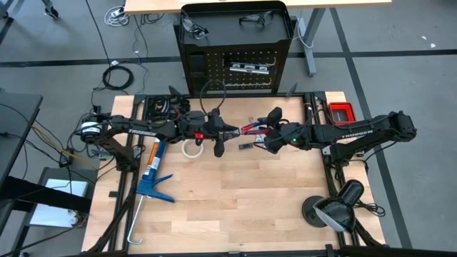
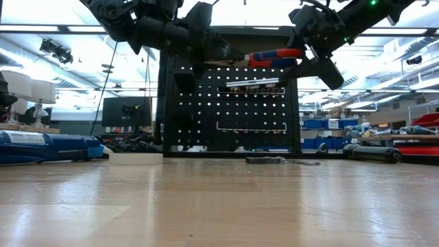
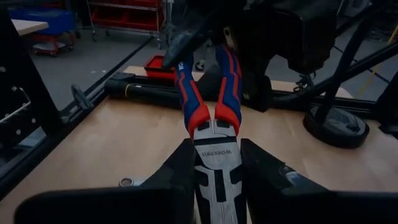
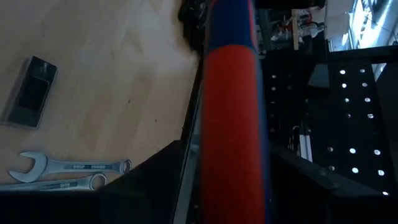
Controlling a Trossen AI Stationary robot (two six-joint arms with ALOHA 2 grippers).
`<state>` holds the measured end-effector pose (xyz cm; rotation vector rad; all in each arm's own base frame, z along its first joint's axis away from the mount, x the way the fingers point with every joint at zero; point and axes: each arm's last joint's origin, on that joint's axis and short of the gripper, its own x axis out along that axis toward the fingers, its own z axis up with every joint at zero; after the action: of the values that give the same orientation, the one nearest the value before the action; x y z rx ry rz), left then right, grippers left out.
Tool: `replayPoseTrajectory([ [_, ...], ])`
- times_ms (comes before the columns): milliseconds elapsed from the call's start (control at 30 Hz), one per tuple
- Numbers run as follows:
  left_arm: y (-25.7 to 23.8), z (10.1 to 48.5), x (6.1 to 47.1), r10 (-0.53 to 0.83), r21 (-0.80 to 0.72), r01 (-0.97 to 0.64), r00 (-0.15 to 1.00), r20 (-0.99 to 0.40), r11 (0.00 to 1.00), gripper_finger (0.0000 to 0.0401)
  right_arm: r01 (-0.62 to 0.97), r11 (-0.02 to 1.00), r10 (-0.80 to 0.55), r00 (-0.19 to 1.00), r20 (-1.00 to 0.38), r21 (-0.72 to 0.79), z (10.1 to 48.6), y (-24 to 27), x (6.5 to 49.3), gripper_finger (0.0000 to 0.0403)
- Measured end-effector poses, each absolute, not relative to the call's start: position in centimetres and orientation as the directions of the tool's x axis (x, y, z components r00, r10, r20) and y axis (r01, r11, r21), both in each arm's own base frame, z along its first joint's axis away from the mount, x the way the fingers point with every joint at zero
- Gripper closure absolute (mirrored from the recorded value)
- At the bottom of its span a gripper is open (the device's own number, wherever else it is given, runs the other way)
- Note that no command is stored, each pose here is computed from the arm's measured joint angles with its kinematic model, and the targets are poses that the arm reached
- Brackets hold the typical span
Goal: Hang tools onto peg board
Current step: Put the pliers on the peg board bin
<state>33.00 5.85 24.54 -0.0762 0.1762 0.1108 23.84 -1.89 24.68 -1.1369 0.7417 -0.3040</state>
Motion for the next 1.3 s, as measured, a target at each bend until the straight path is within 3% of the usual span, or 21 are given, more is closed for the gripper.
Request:
replayPoseTrajectory([
  [233,5.8,24.6,33.0,0.097,-0.066,-0.11,0.98,-0.176,0.992,0.0317,-0.124,0.418,-0.58,0.726,-0.369,-0.9,24.8,-1.9,23.9,0.0317],
  [333,5.8,24.6,33.0,0.1,-0.064,-0.112,0.98,-0.17,0.992,0.0342,-0.118,0.415,-0.586,0.724,-0.364,-0.902,24.8,-1.9,23.9,0.0319],
  [533,6.2,25.7,32.4,0.245,0.003,-0.247,0.959,-0.144,0.969,0.0264,-0.068,0.433,-0.617,0.704,-0.351,-0.899,24.8,-2.0,23.8,0.0319],
  [733,5.7,30.2,29.8,0.336,0.182,-0.332,0.942,0.011,0.925,0.0214,0.023,0.479,-0.665,0.662,-0.346,-0.878,25.7,-2.2,23.9,0.0319],
  [1000,3.7,32.1,28.5,0.427,0.407,-0.419,0.901,0.076,0.812,0.0219,0.268,0.731,-0.609,0.671,-0.422,-0.628,30.9,-4.2,24.0,0.0319],
  [1100,2.6,32.1,28.5,0.458,0.466,-0.45,0.883,0.105,0.762,0.0232,0.399,0.752,-0.639,0.637,-0.432,-0.524,33.0,-5.3,23.6,0.0319],
  [1300,2.0,30.7,27.9,0.466,0.433,-0.498,0.865,0.187,0.751,0.0252,0.555,0.736,-0.676,0.57,-0.467,-0.388,36.3,-7.3,24.1,0.0319],
])
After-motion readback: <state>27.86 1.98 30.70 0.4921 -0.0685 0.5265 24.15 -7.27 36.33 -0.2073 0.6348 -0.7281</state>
